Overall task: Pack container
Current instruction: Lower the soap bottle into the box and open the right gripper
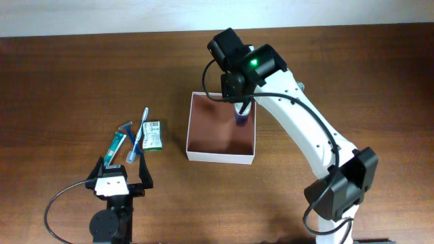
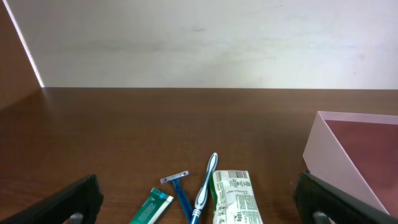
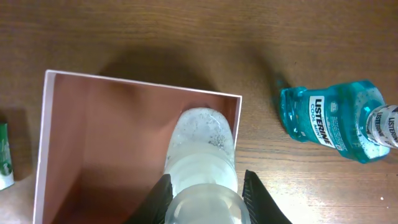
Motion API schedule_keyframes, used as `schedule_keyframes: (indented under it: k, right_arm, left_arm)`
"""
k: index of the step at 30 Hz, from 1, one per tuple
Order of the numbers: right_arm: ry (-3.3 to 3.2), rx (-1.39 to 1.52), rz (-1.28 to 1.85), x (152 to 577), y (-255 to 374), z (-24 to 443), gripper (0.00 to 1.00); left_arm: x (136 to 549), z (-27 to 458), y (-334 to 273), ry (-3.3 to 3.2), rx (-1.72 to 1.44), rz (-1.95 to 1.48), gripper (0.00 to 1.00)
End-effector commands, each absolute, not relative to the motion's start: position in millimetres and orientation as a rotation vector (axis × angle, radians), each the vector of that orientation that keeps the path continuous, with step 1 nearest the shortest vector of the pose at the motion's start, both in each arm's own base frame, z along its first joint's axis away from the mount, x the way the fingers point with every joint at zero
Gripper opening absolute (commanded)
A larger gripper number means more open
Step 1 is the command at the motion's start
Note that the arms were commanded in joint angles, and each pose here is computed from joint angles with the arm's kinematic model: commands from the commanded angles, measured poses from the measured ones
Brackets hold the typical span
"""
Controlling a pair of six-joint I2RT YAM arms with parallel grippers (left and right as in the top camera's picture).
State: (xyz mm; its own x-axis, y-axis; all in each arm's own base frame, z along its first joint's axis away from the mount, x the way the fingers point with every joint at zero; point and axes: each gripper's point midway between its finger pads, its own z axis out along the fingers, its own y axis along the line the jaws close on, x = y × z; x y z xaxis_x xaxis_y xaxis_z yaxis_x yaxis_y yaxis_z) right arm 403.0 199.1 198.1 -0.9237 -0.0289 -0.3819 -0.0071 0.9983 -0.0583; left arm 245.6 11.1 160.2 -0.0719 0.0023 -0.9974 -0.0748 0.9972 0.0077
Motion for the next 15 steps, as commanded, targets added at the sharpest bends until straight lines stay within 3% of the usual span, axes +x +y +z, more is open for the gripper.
schedule_keyframes:
  k: [1, 15]
  right_arm:
    - [2.692, 0.051, -0.104, 418, 187, 208, 0.23]
    - [2.737, 0.095, -0.126, 430, 176, 184, 0.23]
  left_arm:
    - [246, 159, 10, 1.640, -0.037, 0.063, 0.99]
    - [246, 159, 10, 1.640, -0.037, 0.063, 0.99]
